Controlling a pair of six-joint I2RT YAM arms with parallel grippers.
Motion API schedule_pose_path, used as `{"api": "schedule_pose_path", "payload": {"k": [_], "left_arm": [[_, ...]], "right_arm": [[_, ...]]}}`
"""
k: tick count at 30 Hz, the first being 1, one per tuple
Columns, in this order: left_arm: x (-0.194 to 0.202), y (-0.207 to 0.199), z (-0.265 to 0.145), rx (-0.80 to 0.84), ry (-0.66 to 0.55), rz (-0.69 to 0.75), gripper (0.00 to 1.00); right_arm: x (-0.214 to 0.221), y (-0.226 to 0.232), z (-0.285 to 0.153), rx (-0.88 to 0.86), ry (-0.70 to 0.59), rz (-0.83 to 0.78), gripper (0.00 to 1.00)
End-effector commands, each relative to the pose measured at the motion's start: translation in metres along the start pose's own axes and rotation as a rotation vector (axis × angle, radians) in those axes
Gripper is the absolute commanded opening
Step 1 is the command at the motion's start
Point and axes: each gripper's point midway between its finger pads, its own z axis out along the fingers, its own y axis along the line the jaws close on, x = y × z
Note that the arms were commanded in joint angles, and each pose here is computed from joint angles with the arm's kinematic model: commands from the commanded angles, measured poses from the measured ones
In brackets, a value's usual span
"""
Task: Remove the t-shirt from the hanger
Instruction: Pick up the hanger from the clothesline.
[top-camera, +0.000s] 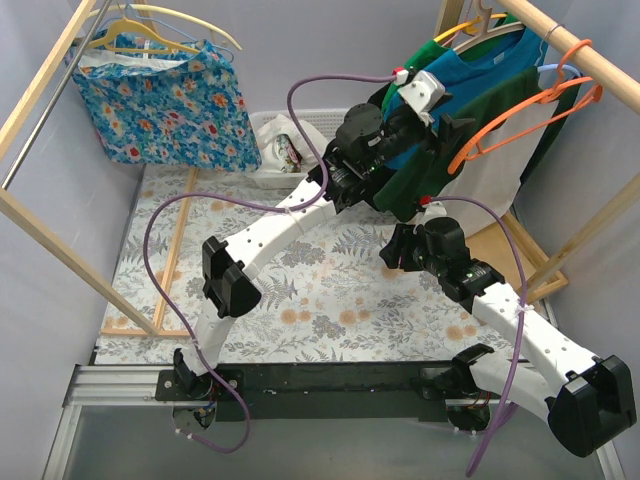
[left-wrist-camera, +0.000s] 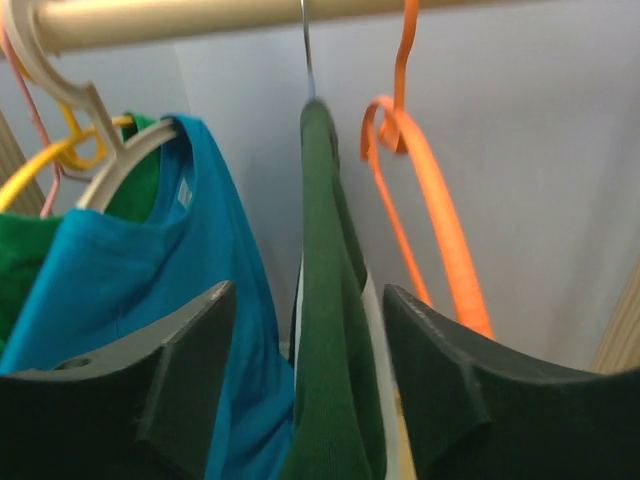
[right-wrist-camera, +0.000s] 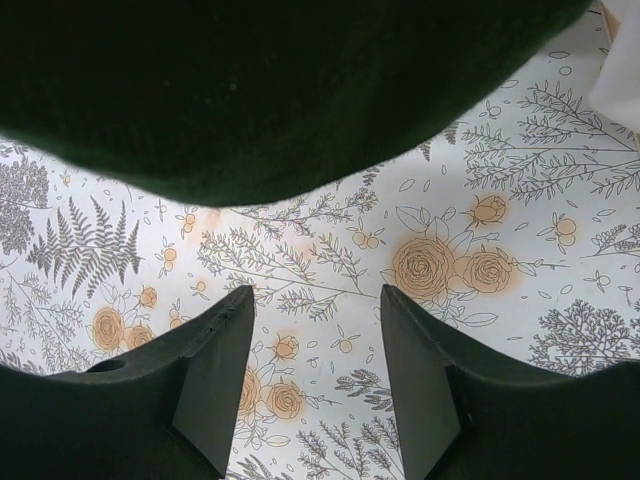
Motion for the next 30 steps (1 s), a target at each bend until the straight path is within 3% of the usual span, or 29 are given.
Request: {"api": "schedule_pose_path", "payload": {"k": [1,5,6,7,9,14,24,30], "left_arm": [[0.018,0.010,-0.002,-0.061,0.065,0.039,0.55],[0.032,0.018,0.002,-0.096,0.085,0.078,0.38],[0.029,0.019,0.003,-0.098,0.074,0.082,0.30],[0.032,0.019,0.003,-0.098,0.076,0.082,0.14],[0.024,0.020,0.003,-0.104,0.053,0.081,0.01],[0.004,0.023,0.002,-0.119,-0.006,0.081,0.00],[-0.095,0.024,-0.008,-0.141,-0.256,0.115,0.00],[-0.125,0.022,-0.017,-0.136,-0.314,0.134,0.00]], "right_arm": [[-0.004,0.004,0.000,-0.022,-0.026,-0.001,0.61],[-0.003,0.004,0.001,-0.020,-0.018,0.002,0.61],[-0.003,0.004,0.001,-0.018,-0.022,0.001,0.61],[-0.003,0.003,0.002,-0.014,-0.021,0.004,0.61],[-0.003,0.003,0.002,-0.016,-0.020,0.004,0.61],[-0.002,0.002,0.004,-0.009,-0.013,0.004,0.61],[0.001,0.002,0.006,-0.005,-0.002,0.008,0.59],[0.001,0.002,0.007,-0.006,0.000,0.012,0.59]]}}
